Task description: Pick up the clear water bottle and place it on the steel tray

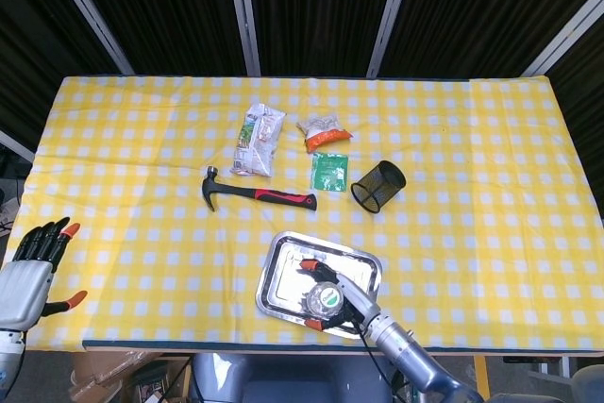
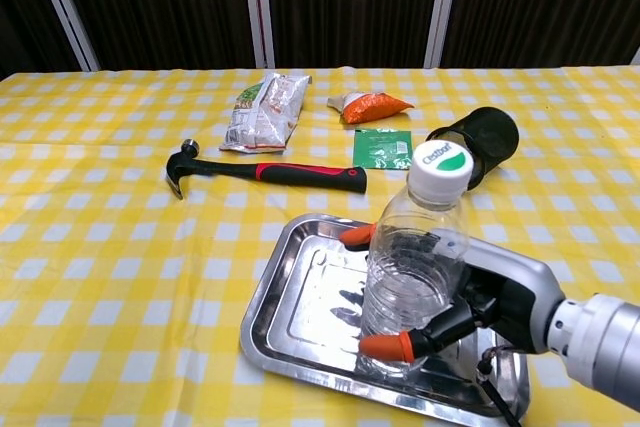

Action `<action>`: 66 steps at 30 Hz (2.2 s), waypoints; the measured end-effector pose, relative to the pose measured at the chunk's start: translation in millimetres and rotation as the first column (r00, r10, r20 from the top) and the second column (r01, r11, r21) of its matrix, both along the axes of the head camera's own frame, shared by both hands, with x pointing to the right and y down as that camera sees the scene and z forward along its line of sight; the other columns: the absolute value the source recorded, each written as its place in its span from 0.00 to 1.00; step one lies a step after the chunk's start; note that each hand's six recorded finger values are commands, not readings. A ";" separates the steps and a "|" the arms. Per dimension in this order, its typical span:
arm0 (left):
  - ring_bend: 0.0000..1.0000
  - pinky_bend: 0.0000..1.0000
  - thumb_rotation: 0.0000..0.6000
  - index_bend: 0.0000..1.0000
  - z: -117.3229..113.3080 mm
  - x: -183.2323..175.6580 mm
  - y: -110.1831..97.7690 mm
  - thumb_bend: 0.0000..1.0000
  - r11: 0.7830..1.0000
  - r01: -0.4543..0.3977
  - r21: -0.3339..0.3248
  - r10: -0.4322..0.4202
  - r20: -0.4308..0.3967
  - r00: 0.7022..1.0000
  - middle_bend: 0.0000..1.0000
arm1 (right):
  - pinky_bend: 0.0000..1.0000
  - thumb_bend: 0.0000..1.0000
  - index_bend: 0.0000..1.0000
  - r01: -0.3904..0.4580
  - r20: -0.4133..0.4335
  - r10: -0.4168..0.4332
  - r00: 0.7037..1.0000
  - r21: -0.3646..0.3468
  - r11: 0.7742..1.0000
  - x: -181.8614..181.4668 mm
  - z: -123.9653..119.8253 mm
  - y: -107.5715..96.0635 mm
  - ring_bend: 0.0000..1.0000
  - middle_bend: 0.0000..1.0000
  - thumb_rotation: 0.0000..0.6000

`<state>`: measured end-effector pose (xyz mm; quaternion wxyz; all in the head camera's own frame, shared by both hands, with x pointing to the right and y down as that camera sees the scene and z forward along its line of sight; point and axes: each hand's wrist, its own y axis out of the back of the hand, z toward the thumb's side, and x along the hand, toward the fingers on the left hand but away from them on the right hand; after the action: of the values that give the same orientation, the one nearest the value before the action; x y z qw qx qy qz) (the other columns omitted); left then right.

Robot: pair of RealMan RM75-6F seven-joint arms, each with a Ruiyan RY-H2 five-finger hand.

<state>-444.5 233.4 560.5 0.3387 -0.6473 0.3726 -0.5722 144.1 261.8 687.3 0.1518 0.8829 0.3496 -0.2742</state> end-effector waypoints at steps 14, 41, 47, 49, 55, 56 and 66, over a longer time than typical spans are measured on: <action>0.00 0.00 1.00 0.05 0.3 0.2 0.0 0.16 1.000 0.000 0.000 0.000 -0.001 1.000 0.00 | 0.00 0.24 0.14 0.113 -0.126 -0.109 0.986 0.024 0.993 58.9 -16.5 -23.4 0.00 0.08 1.00; 0.00 0.00 1.00 0.05 -0.3 3.0 3.6 0.16 1.000 -0.005 0.000 0.005 0.004 1.000 0.00 | 0.00 0.24 0.17 0.547 -0.787 -0.028 0.617 0.403 0.734 214.6 -101.6 -44.9 0.00 0.08 1.00; 0.00 0.00 1.00 0.05 -0.1 4.0 4.5 0.16 1.000 -0.008 -0.002 0.008 0.004 1.000 0.00 | 0.00 0.24 0.10 0.597 -0.923 0.221 0.316 0.375 0.709 278.4 -113.9 -20.4 0.00 0.07 1.00; 0.00 0.00 1.00 0.05 -0.7 3.5 4.1 0.17 1.000 -0.006 0.000 0.006 0.005 1.000 0.00 | 0.00 0.24 0.04 0.580 -0.927 0.247 0.282 0.370 0.726 288.4 -112.0 -16.7 0.00 0.06 1.00; 0.00 0.00 1.00 0.05 -1.7 -1.1 1.1 0.17 1.000 0.010 0.010 -0.010 0.006 1.000 0.00 | 0.00 0.24 0.03 0.494 -0.928 0.288 0.235 0.369 0.787 314.4 -108.4 -9.4 0.00 0.05 1.00; 0.00 0.00 1.00 0.05 -1.8 -2.4 0.3 0.17 1.000 0.014 0.011 -0.014 0.005 1.000 0.00 | 0.00 0.24 0.03 0.489 -0.931 0.291 0.218 0.363 0.793 317.6 -109.0 -8.4 0.00 0.05 1.00; 0.00 0.00 1.00 0.05 4.5 -3.6 -1.8 0.17 1.000 0.001 0.002 -0.001 0.019 1.000 0.00 | 0.00 0.24 0.07 0.462 -0.930 0.316 0.190 0.368 0.806 321.1 -117.8 -8.7 0.00 0.05 1.00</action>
<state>-448.1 231.6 565.0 0.3425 -0.6414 0.3702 -0.5781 465.2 253.0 569.4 -0.3993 0.5155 0.3821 -0.6548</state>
